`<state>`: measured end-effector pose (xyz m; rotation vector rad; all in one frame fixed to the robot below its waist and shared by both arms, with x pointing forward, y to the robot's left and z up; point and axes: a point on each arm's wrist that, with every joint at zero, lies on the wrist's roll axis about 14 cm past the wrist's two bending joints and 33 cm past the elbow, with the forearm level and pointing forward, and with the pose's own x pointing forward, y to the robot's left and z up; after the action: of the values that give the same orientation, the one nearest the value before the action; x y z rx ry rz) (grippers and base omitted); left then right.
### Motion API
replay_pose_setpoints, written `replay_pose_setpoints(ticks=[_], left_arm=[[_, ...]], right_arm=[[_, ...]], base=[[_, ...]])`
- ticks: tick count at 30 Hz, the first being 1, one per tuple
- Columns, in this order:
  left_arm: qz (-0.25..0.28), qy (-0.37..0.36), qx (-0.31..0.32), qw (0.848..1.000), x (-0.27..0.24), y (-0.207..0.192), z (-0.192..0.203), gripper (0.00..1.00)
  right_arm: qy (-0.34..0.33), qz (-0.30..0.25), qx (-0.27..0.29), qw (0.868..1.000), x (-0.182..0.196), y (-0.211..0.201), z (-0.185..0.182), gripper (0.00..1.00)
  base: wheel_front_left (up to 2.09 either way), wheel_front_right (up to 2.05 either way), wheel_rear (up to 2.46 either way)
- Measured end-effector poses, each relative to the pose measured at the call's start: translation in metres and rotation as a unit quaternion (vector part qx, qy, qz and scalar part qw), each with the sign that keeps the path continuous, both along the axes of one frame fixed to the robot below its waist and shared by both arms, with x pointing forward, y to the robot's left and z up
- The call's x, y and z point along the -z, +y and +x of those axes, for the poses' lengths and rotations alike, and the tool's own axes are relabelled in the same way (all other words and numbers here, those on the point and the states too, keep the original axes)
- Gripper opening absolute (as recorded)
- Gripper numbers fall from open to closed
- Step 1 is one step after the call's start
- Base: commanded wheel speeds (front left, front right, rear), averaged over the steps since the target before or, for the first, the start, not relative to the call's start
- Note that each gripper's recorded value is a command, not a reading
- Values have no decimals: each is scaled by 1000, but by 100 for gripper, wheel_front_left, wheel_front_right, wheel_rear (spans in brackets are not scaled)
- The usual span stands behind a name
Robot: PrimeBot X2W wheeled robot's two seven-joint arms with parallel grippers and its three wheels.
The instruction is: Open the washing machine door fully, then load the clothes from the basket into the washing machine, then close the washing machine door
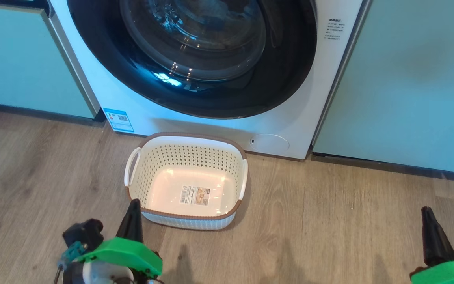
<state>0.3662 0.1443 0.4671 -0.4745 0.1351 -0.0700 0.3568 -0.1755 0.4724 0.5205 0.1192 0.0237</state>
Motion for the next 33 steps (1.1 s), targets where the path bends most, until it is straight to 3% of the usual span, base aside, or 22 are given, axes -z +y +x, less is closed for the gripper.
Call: replay_pose_setpoints(ticks=[17, 33], left_arm=[[-93, 23, -23, 995, 3, 8, 1, 0], [-188, 40, -43, 980, 5, 17, 2, 0]], right_arm=[[7, 95, 19, 995, 2, -5, 1, 0], [13, 188, 35, 981, 3, -9, 3, 0]], base=[[0, 0, 0], [0, 0, 0]])
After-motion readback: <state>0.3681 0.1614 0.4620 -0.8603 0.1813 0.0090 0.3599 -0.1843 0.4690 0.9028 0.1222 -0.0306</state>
